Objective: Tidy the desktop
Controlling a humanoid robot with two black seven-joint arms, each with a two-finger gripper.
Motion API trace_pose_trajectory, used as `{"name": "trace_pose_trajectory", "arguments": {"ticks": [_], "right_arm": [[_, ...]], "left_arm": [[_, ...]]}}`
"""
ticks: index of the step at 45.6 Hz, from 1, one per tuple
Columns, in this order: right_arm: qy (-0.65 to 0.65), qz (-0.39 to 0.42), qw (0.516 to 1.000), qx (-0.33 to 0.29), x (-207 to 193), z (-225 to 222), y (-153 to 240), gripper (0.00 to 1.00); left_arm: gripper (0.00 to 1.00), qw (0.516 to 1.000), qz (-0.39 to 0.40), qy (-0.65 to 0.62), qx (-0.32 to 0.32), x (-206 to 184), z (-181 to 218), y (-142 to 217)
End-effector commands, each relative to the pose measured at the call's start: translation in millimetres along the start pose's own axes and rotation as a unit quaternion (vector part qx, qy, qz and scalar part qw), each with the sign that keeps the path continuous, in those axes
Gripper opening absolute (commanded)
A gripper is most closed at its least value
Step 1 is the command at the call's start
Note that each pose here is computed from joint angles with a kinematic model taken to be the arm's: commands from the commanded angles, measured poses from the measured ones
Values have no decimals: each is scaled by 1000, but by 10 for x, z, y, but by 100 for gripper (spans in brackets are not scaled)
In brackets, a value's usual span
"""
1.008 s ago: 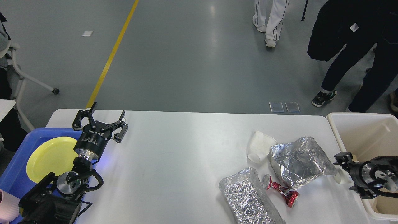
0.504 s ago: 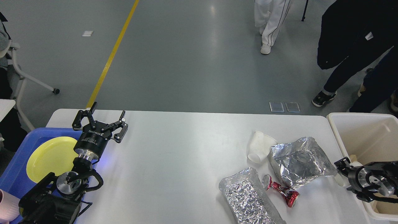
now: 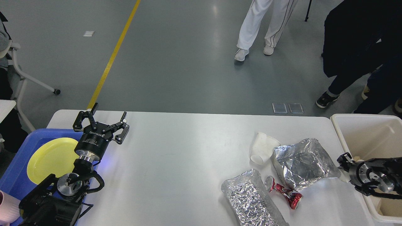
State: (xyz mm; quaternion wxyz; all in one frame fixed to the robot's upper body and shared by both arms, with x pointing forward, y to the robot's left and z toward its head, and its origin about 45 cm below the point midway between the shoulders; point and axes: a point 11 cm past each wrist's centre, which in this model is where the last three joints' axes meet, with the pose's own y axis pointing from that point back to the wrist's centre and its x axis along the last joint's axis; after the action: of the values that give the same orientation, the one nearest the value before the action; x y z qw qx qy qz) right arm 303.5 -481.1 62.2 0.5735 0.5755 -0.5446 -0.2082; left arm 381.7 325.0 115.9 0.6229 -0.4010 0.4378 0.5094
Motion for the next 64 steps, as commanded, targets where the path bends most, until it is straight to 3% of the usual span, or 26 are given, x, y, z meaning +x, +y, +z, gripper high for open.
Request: {"name": "trace_pose_trajectory", "arguments": {"ticks": [1,17,31,39,51,64], "right_arm": [[-4,1,1000,7,39,-48,21,0],[11,5,998,60,292,-575,241,0],[168,-49,973,148,588,-1740,1063,0],[260,-106,943,177,339,-2222,1605,0],[430,-212,863,162,-657,-2204,2166,0],[471,-209,844,148,-794,-2231,2308,0]], "left_arm": [[96,1000,0,0,0,0,-1,0],[96,1000,0,0,0,0,-1,0],[96,1000,0,-1,0,0,6,1],[96,1000,1,0,0,6,-2,6],[96,1000,0,0,0,0,-1,0],[96,1000,-1,0,0,-4,-3,-2]]}}
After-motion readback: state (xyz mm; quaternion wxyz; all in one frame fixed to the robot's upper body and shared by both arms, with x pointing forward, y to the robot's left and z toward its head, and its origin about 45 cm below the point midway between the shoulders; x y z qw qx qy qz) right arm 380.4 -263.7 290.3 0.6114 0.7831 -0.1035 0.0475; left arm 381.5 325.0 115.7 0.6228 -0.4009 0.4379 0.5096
